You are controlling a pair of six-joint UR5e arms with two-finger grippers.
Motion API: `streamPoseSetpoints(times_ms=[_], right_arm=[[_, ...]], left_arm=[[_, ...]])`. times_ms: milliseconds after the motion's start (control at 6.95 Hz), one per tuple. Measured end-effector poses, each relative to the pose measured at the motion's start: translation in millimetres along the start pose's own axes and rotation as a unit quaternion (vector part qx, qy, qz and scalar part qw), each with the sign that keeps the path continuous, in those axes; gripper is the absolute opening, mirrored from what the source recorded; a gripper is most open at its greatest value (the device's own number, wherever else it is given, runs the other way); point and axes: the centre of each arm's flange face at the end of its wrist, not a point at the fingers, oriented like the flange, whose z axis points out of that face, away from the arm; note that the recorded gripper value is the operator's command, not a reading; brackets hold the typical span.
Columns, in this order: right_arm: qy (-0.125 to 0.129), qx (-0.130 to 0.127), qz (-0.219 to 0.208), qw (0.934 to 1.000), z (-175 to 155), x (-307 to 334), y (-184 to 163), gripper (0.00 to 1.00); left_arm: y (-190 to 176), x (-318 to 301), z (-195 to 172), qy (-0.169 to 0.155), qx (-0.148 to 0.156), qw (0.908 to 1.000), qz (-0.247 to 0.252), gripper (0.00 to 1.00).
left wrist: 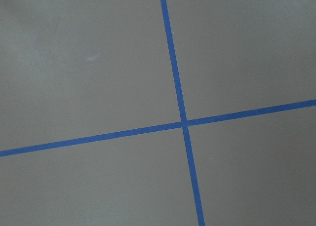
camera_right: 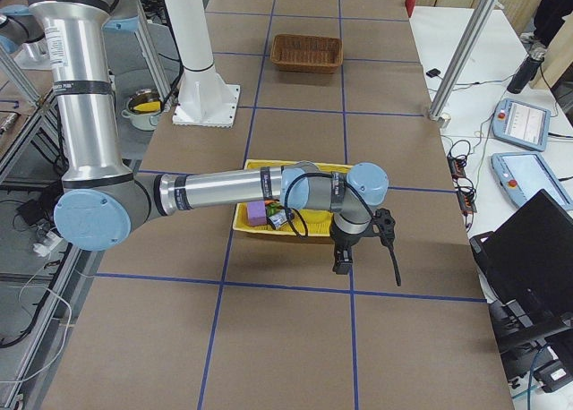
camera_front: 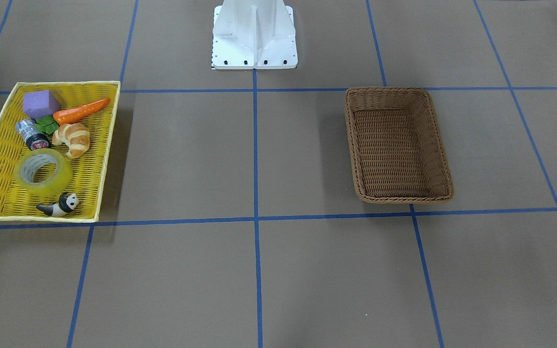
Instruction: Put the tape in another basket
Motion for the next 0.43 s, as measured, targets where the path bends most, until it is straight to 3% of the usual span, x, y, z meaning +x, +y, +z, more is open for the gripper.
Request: streamPoseSetpoints(times_ms=[432], right_arm=[[-0.001,0.006,-0.005,1.0000,-6.0,-5.7,-3.2,1.00]], left_arm=[[3.3,-0.9,1.7,0.000,-0.002,1.0000,-0.001,0.99]])
